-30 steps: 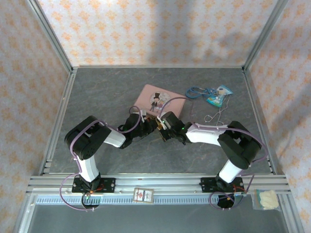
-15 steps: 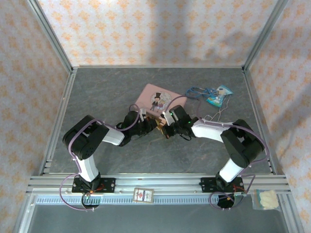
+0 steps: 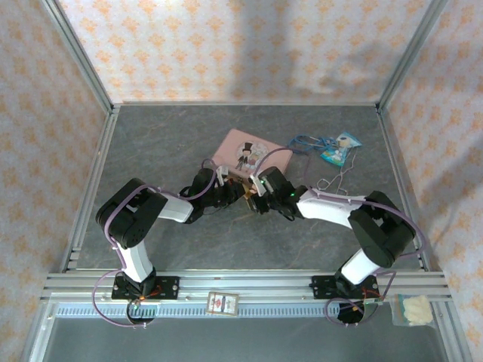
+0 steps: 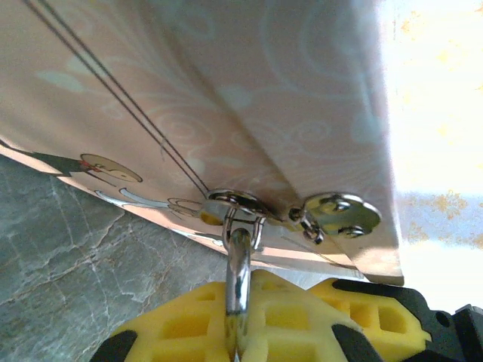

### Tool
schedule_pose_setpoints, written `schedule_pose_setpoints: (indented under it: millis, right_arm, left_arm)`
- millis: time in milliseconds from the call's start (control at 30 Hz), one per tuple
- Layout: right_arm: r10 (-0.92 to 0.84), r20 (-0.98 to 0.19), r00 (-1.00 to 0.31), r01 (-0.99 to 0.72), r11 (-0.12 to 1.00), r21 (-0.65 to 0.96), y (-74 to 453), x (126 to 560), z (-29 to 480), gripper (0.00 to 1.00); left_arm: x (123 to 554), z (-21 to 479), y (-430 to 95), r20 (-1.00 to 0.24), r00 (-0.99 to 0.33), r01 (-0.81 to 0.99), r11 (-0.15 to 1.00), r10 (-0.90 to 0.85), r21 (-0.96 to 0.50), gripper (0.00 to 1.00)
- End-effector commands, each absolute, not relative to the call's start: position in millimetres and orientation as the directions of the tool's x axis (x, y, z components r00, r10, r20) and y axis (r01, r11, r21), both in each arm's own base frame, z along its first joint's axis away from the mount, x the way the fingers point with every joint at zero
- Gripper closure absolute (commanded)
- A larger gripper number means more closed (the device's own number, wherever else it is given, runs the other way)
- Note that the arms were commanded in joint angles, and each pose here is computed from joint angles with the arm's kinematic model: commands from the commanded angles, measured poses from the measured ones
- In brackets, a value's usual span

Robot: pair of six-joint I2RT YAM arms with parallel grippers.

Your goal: Unlock a padlock with a key

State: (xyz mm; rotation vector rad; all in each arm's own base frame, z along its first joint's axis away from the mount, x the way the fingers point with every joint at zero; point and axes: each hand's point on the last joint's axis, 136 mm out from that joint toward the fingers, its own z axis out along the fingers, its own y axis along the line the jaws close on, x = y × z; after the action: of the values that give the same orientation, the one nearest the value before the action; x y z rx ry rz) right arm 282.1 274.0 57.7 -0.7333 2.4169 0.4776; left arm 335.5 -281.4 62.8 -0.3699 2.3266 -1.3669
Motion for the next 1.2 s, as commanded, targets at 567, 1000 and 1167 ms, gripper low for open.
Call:
schedule_pose_setpoints:
  millis: [567,1000,1167]
  right_arm:
    - [-0.337,-0.7,-0.629,-0.531,0.844,0.071,274,315,66,0.94]
    - [-0.281,-0.544,-0.791,-0.588,0.596,0.547,286,301,78,1.0]
    - [-0.317,-0.474,-0.822,-0.569,0.516,0.641,290,289,70,1.0]
  left_arm:
    - [313,87,-299,-0.161,-0.934,0.028,0.384,-0.319,-0.923,1.0]
    - [299,77,-301,-0.351,-0.927,0.259,0.453,-0.131,-0.853,1.0]
    - [289,68,-294,-0.42,-0.907,0.354,0.498,-0.024,-0.792,1.0]
